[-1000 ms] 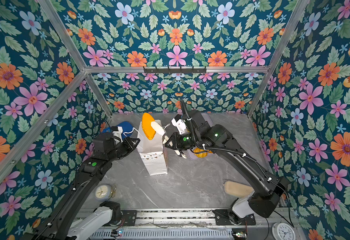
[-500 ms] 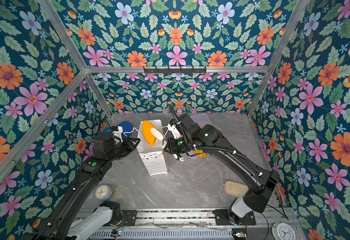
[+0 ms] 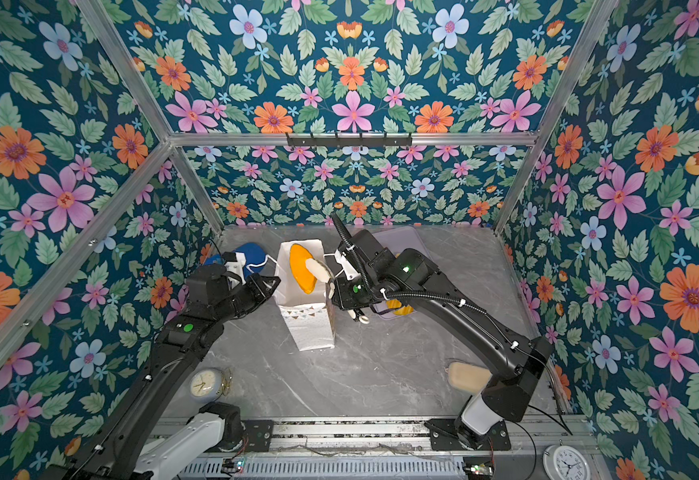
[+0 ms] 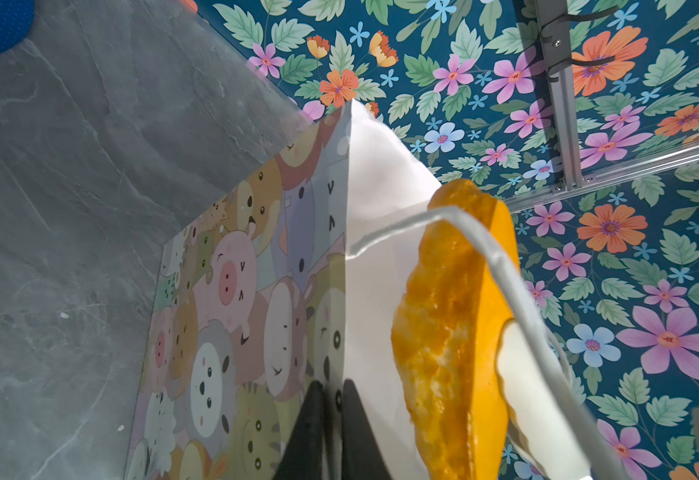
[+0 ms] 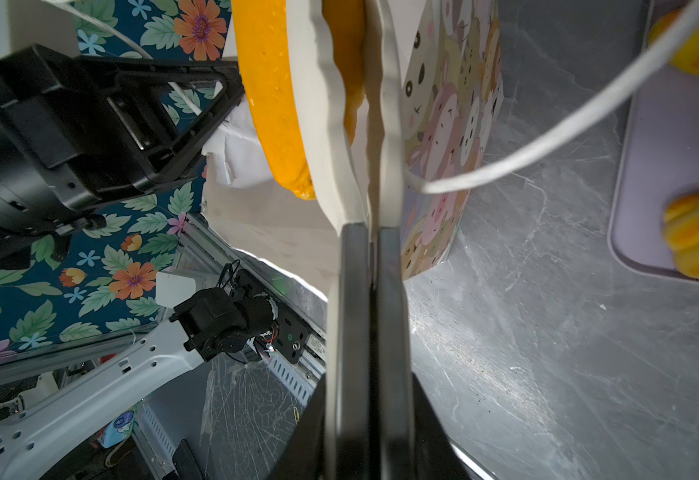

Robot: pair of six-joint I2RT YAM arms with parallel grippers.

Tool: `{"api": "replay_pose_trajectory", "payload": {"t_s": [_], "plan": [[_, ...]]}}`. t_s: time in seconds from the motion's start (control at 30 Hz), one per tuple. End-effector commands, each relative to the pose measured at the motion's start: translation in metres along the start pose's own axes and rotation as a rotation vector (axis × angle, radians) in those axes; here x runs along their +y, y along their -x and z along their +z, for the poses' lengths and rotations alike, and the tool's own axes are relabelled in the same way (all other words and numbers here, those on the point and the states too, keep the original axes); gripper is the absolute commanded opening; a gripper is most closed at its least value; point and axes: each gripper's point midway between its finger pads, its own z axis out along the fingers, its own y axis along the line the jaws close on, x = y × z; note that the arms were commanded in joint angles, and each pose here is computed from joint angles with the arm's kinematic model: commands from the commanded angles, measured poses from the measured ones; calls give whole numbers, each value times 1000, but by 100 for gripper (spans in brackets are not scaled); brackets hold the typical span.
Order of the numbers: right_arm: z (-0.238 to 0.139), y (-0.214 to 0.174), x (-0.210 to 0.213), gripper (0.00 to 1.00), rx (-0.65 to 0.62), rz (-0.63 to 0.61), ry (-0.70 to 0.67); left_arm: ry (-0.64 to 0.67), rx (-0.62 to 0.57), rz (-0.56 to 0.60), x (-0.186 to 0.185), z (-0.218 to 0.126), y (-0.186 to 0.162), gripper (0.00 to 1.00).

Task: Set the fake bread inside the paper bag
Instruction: 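Lower the orange bread into the bag opening and open the tongs, then raise the empty tongs out of the bag back toward the tray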

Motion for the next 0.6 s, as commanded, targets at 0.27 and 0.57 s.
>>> {"api": "replay_pose_trajectory", "payload": {"t_s": [0.27, 0.57], "plan": [[-5, 5, 4, 39, -28, -18, 6, -20, -14, 22, -6, -1, 4, 12], [-14, 9, 17, 36, -56, -30, 67, -8, -20, 35, -7, -3, 7, 20]]}}
